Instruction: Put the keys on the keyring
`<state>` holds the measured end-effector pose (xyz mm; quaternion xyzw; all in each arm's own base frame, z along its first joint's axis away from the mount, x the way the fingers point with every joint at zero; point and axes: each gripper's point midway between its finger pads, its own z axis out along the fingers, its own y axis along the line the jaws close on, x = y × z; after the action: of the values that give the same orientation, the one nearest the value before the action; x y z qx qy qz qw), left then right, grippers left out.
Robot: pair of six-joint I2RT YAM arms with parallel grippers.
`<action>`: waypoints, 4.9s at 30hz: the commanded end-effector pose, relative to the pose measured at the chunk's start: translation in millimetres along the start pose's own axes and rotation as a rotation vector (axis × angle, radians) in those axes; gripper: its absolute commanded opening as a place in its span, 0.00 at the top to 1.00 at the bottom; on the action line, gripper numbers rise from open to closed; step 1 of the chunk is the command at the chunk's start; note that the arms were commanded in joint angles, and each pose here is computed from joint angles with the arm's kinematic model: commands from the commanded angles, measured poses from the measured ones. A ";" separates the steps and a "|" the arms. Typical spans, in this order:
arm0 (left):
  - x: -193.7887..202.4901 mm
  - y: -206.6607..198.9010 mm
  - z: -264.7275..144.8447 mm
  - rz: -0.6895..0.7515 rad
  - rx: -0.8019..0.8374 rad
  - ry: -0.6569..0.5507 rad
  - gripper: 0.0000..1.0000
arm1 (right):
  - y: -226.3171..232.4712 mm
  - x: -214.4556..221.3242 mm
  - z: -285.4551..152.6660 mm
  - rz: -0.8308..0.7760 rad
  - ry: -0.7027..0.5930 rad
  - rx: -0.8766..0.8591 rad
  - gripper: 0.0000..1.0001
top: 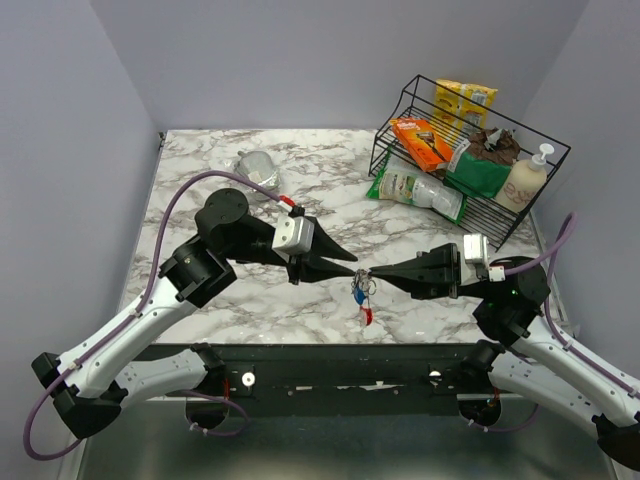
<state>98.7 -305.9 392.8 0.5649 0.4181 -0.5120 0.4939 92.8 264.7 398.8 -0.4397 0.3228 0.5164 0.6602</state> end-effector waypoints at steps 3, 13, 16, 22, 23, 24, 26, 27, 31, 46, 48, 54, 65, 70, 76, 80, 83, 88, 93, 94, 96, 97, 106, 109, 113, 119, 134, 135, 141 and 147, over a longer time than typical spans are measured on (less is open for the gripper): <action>-10.0 -1.1 1.4 0.006 0.012 -0.028 0.67 | 0.9 -17.6 1.7 -0.048 -0.038 -0.007 1.00; -8.9 -1.7 1.4 0.004 0.016 -0.026 0.66 | -0.1 -16.2 1.3 -0.049 -0.036 -0.002 1.00; -8.7 -2.6 2.0 0.001 0.022 -0.027 0.68 | -0.3 -15.7 1.4 -0.048 -0.035 -0.002 1.00; -9.7 -2.5 3.0 0.006 0.024 -0.030 0.70 | -0.5 -15.8 1.4 -0.047 -0.035 0.000 1.00; -9.6 -3.1 3.5 0.006 0.029 -0.031 0.71 | 0.1 -15.8 1.5 -0.046 -0.035 -0.003 1.00; -9.7 -2.8 3.9 0.004 0.029 -0.032 0.71 | -0.7 -15.9 1.7 -0.047 -0.035 0.000 1.00; -9.3 -2.8 5.1 0.003 0.032 -0.031 0.72 | -0.7 -15.2 1.6 -0.044 -0.034 0.000 1.00; -9.3 -3.0 5.1 0.003 0.034 -0.031 0.72 | -0.5 -15.1 1.9 -0.044 -0.034 -0.002 1.00; -9.7 -4.1 5.9 0.003 0.038 -0.032 0.74 | -0.2 -14.4 1.7 -0.043 -0.033 -0.003 1.00; -12.4 -12.1 4.5 0.023 0.064 -0.048 0.84 | -0.8 -14.0 1.0 -0.043 -0.034 0.003 1.00; -11.2 -10.8 5.2 0.014 0.062 -0.041 1.00 | -0.6 -13.6 1.3 -0.041 -0.034 0.002 1.00; -6.1 -7.6 5.4 0.002 0.047 -0.018 1.00 | 0.9 -16.6 0.4 -0.047 -0.040 -0.001 1.00; 6.4 -1.0 5.0 -0.012 0.010 0.022 1.00 | 5.2 -20.3 1.1 -0.049 -0.045 -0.028 1.00; 10.1 1.7 6.7 -0.016 0.008 0.031 1.00 | 6.0 -20.6 1.4 -0.049 -0.044 -0.034 1.00; 14.4 7.2 9.5 -0.019 0.000 0.047 1.00 | 7.3 -20.1 2.0 -0.045 -0.041 -0.045 1.00; 16.9 10.5 11.1 -0.019 -0.005 0.056 1.00 | 7.7 -20.5 2.4 -0.048 -0.041 -0.049 1.00; 16.9 11.8 12.0 -0.017 -0.005 0.057 1.00 | 7.6 -19.6 2.9 -0.046 -0.038 -0.052 1.00; 15.9 14.8 13.3 -0.007 -0.009 0.057 1.00 | 8.6 -18.9 3.0 -0.046 -0.035 -0.059 1.00; 12.6 17.1 13.6 0.003 -0.018 0.051 1.00 | 9.5 -16.1 2.9 -0.040 -0.027 -0.064 1.00; 11.4 16.9 13.4 0.005 -0.018 0.049 1.00 | 9.2 -16.2 3.0 -0.043 -0.027 -0.063 1.00; 12.2 18.3 13.8 0.008 -0.023 0.048 1.00 | 9.4 -17.5 2.6 -0.045 -0.029 -0.063 1.00; 12.0 19.2 13.6 0.011 -0.029 0.048 1.00 | 9.7 -16.5 2.4 -0.043 -0.026 -0.064 1.00; 10.2 25.2 8.1 0.033 -0.096 0.037 0.82 | 9.1 -15.9 1.7 -0.044 -0.025 -0.058 1.00; 12.6 24.0 5.1 0.036 -0.110 0.037 0.52 | 9.7 -14.3 1.0 -0.043 -0.023 -0.057 1.00; 16.0 22.0 0.7 0.039 -0.128 0.037 0.31 | 9.5 -14.3 0.4 -0.043 -0.023 -0.055 1.00; 15.6 18.6 -7.2 0.053 -0.158 0.034 0.22 | 9.0 -13.1 0.2 -0.041 -0.021 -0.051 1.00; -11.4 37.1 -37.6 0.192 -0.410 -0.113 0.01 | 6.9 -6.0 -0.8 -0.033 -0.006 -0.039 1.00; -17.3 37.5 -40.7 0.210 -0.426 -0.133 0.01 | 6.6 -5.0 -0.6 -0.035 -0.002 -0.038 1.00; -12.4 41.5 -43.3 0.240 -0.456 -0.143 0.01 | 3.8 -0.9 1.0 -0.034 0.009 -0.035 1.00; -5.7 43.6 -40.1 0.241 -0.447 -0.125 0.01 | 2.2 5.2 1.6 -0.024 0.018 -0.031 1.00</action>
<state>141.5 -273.9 398.2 0.4620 0.4279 -0.3912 0.6711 92.2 268.8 387.7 -0.4577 0.3287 0.5142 0.6466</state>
